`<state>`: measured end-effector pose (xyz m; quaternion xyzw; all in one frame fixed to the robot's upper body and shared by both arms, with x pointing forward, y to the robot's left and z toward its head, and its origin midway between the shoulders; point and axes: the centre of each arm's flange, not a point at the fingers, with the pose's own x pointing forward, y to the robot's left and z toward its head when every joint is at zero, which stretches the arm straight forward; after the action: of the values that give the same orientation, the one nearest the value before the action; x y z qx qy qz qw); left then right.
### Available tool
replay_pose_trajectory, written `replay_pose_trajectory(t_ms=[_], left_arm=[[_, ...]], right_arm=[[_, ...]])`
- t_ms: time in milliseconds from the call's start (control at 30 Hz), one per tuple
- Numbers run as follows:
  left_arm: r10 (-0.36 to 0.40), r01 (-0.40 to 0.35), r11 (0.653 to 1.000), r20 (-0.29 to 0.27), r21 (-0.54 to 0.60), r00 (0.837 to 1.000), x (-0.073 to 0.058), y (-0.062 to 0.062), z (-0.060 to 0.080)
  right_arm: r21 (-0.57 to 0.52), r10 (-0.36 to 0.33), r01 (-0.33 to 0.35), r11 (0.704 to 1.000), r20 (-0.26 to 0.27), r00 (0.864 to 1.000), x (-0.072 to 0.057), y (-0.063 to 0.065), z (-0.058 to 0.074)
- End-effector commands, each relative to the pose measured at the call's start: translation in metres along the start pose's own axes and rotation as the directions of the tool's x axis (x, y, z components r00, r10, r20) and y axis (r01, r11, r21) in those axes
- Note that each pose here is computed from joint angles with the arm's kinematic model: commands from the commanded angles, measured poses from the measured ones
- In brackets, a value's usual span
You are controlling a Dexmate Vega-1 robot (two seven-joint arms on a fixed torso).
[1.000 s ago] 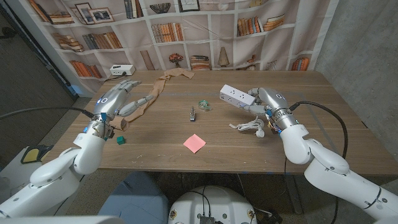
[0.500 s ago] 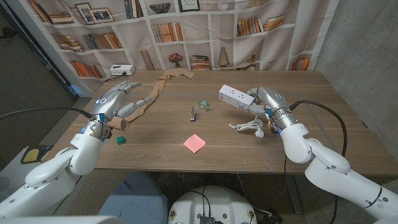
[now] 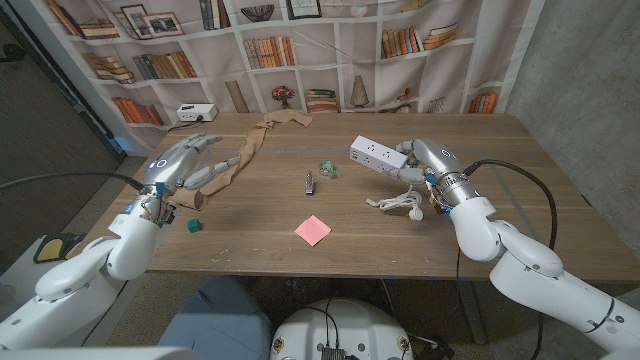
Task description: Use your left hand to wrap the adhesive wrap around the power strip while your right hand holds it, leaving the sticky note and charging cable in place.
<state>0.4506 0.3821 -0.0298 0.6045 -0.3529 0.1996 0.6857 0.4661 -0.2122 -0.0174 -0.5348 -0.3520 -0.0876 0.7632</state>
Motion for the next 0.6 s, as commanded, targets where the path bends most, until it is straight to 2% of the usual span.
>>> replay_pose_trajectory(t_ms=[33,433,600], left_arm=[[-0.031,0.032,0.999,-0.02,0.021,0.999,0.0007,-0.0034,-0.0114],[-0.04,0.041,0.998,-0.026,0.047,0.999,0.0013,-0.0051,-0.0099],[-0.054,0.056,0.998,-0.049,0.033,0.997,0.0006,-0.0085,-0.0099]], right_arm=[[0.001,0.008,-0.008,1.0,-0.004,1.0,0.0032,0.0015,-0.0007],[0.003,0.008,-0.008,1.0,0.001,1.0,0.0037,0.0017,-0.0012],[0.004,0.008,-0.008,1.0,-0.001,1.0,0.0039,0.0021,-0.0018]])
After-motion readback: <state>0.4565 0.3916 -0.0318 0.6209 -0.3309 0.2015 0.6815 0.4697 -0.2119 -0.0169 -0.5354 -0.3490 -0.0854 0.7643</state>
